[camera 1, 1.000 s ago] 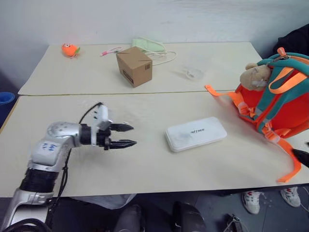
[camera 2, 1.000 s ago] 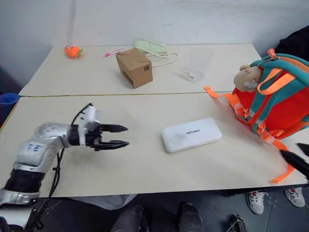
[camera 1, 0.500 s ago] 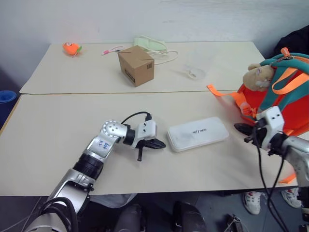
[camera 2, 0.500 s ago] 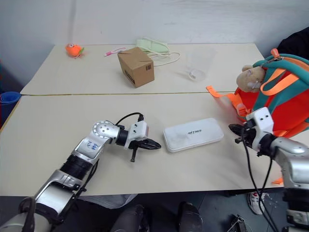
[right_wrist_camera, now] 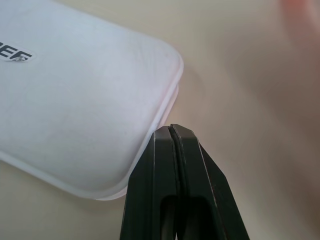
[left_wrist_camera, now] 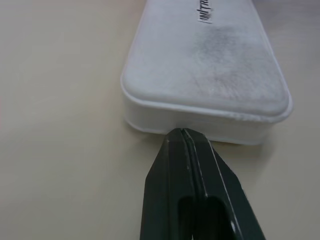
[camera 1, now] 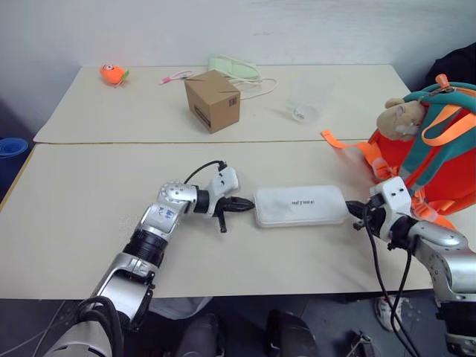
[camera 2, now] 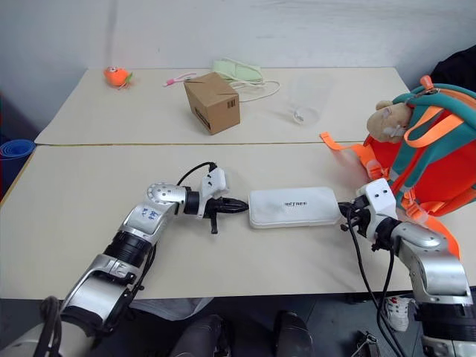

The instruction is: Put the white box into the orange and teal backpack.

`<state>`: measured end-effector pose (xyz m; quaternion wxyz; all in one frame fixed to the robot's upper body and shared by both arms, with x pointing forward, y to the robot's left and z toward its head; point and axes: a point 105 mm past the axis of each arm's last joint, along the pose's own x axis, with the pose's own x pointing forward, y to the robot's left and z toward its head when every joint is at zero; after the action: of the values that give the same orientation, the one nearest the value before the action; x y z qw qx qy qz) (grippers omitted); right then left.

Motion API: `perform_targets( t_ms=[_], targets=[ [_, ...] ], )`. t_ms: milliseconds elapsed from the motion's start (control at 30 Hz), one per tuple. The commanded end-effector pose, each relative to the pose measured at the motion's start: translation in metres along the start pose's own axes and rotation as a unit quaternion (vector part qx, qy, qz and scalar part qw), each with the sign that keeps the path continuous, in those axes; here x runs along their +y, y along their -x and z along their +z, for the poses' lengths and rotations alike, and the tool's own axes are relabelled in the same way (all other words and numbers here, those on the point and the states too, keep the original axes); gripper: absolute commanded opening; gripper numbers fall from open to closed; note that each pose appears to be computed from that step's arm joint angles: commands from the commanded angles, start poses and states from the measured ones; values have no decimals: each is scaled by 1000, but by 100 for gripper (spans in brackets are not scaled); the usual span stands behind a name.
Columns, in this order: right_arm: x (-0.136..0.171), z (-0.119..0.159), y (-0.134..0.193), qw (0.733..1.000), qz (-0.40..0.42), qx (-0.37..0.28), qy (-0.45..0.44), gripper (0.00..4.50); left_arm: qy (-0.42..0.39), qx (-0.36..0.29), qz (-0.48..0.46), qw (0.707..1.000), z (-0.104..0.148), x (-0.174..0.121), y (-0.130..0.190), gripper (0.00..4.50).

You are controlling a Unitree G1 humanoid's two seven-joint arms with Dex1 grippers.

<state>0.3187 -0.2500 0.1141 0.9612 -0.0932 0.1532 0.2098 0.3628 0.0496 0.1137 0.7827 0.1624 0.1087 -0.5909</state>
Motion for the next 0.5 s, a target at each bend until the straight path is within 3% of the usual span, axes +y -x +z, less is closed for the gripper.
perform_targets(
  t_ms=[33, 233, 300, 433, 500],
  targets=[
    [1, 12, 7, 1000, -12, -27, 6, 0, -3, 21, 19, 1000, -2, 12, 10, 39],
    [-1, 4, 11, 1000, -19, -21, -1, 0, 63, 32, -4, 998, -14, 11, 33, 208],
    [-2, 1, 11, 1000, -22, -20, 5, 0, 174, 5, -32, 984, -13, 6, 41, 266],
    [-1, -3, 10, 1000, -22, -18, 9, 0, 323, -35, -54, 944, -7, 0, 46, 391],
    [0, -4, 9, 1000, -20, -17, 14, 0, 409, -6, -50, 911, -20, -7, 41, 448]
  ],
)
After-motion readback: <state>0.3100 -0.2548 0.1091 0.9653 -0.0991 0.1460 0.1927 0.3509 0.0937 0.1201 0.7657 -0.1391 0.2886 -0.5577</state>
